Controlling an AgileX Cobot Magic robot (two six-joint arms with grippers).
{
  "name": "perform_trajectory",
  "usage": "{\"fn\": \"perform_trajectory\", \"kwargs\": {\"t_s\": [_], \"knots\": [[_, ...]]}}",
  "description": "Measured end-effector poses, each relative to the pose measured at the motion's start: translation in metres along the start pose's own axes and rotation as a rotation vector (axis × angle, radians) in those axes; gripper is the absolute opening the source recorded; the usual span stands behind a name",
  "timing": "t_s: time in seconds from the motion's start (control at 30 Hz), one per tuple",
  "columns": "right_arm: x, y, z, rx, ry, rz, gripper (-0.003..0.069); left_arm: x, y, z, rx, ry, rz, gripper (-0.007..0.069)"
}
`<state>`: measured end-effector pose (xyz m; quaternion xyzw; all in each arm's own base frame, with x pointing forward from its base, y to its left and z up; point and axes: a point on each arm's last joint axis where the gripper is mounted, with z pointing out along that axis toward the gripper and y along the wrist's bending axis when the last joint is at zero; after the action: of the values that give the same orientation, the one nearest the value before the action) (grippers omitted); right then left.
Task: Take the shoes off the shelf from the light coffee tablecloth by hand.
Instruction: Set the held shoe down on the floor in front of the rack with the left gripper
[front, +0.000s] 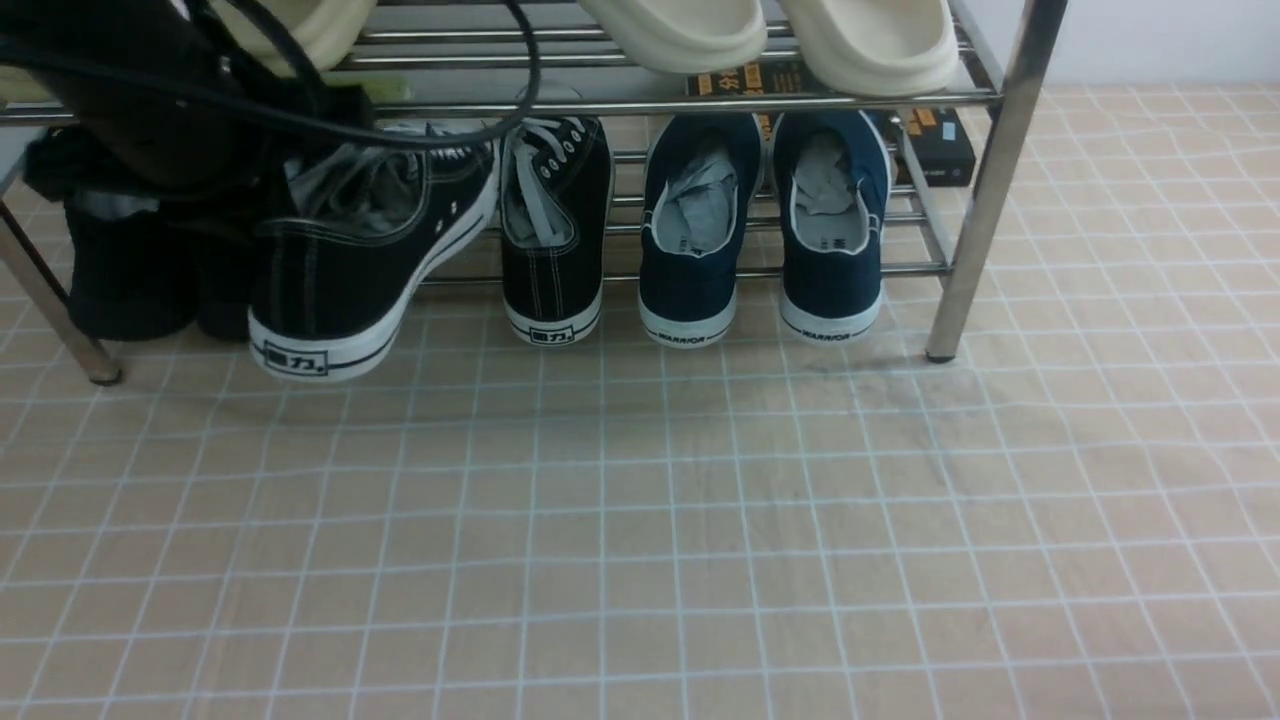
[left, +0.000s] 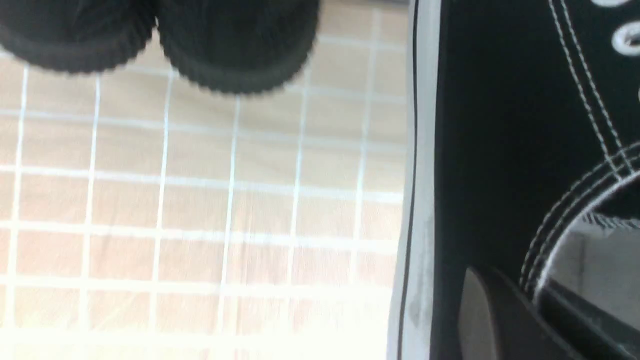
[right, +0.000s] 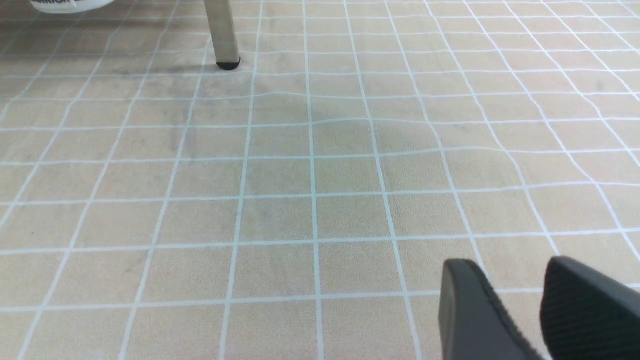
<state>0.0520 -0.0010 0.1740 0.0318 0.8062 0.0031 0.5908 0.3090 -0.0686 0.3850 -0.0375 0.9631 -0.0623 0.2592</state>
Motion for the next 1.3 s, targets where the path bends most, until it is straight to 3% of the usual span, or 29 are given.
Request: {"fn": "perform_trajectory", "kwargs": {"t_s": [0.23,0.53,0.8,1.17,1.3], "knots": [[0.0,0.0,0.0,0.0,0.0,0.0,0.0237,0.06,0.02,-0.041,-0.017,0.032,0.013,0.0011],[0.0,0.0,0.0,0.0,0.0,0.0,0.0237,0.153,0.058,-0.008,-0.132,0.01,-0.232,0.0011],[0.0,0.0,0.0,0.0,0.0,0.0,0.0237,0.164,0.062,0.028,-0.08,-0.142,-0.37,0.0011],[0.0,0.0,0.0,0.0,0.0,0.0,0.0237,0.16,0.058,0.062,-0.08,-0.075,-0.359,0.0011],[0.0,0.0,0.0,0.0,0.0,0.0,0.0237,0.161,0.053,0.061,-0.032,-0.059,-0.336,0.0011]]}}
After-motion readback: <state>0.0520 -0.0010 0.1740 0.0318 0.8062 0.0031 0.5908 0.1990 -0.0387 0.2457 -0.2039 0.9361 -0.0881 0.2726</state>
